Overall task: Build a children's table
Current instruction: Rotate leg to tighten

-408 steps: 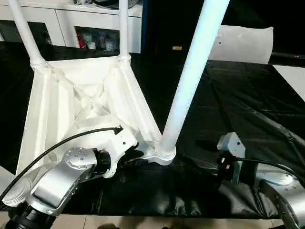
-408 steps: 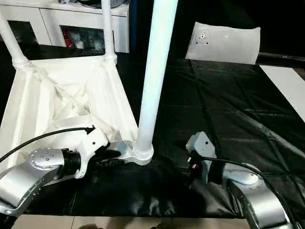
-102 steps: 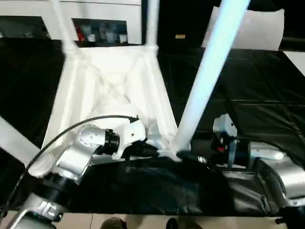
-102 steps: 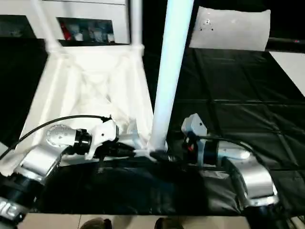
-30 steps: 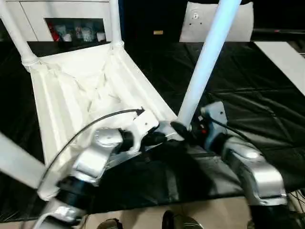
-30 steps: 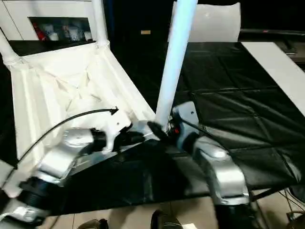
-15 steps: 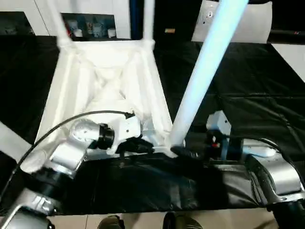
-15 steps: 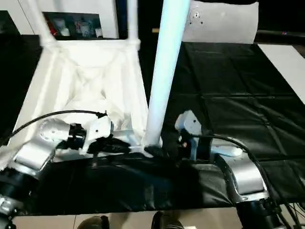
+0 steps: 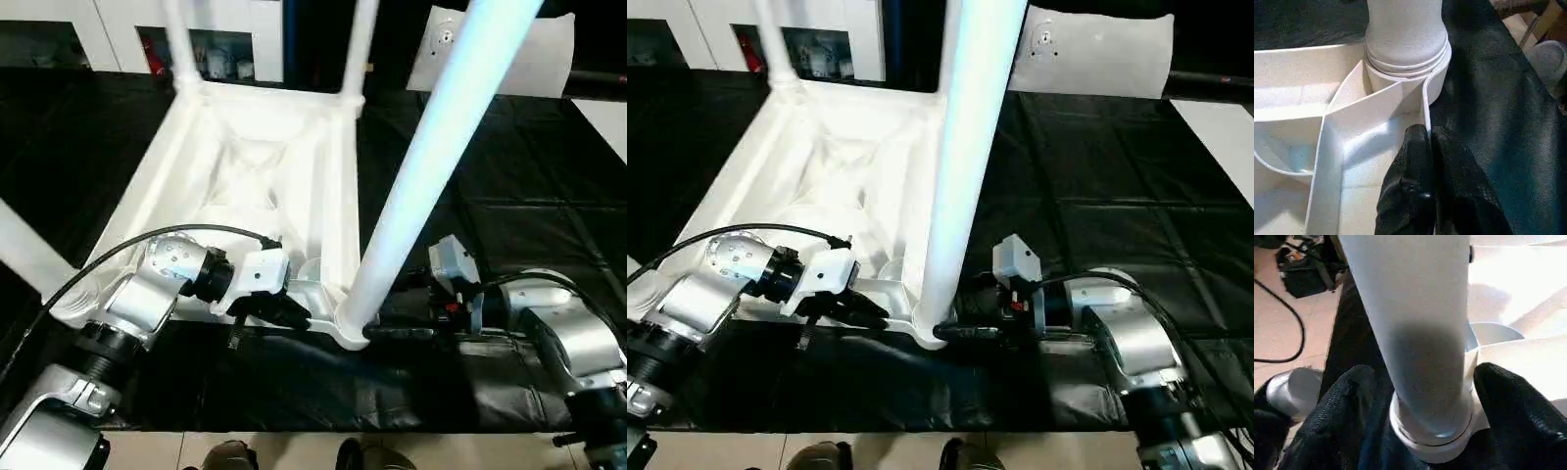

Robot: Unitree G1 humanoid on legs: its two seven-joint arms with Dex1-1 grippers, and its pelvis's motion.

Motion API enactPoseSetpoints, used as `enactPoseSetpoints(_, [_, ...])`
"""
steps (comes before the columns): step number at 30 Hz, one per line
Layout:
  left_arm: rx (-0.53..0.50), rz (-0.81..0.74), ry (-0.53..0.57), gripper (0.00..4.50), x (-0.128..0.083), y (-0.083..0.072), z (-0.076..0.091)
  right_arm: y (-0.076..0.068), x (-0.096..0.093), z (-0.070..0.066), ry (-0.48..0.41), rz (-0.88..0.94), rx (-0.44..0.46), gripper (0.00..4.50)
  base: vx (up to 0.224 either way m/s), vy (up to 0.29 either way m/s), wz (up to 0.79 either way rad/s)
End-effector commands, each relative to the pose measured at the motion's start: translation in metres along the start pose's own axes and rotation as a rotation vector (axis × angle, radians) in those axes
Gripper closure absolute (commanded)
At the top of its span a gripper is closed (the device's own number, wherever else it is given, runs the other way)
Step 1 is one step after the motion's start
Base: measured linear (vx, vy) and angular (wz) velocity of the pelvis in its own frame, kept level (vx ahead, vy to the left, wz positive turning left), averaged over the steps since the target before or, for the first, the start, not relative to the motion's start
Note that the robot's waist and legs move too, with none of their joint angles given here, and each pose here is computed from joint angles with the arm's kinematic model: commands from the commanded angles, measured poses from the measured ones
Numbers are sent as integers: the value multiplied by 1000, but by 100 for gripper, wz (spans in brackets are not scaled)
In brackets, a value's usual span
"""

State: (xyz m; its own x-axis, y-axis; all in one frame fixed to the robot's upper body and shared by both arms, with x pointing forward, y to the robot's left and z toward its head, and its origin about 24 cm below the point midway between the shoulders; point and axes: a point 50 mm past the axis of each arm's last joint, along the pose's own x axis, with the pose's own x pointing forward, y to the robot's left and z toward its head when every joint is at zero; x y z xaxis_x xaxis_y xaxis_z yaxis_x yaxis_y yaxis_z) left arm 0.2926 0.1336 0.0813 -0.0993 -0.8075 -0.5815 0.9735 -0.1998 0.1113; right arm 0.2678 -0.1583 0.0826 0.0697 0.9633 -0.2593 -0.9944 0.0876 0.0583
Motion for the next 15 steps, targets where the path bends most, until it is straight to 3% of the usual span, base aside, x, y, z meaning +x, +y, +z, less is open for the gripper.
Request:
enactPoseSetpoints(1, [16,-156,56,450,18,-12,-5,-1,0,3,1,27,-20,133,0,0,0])
enactPoseSetpoints(10, [32,-168,58,450,20,-11,-5,0,7,2,-1,91,-24,217,0,0,0])
enactPoseSetpoints(15, [40,-153,75,450,19,-9,-7,2,8,-1,1,118,-8,240,0,0,0])
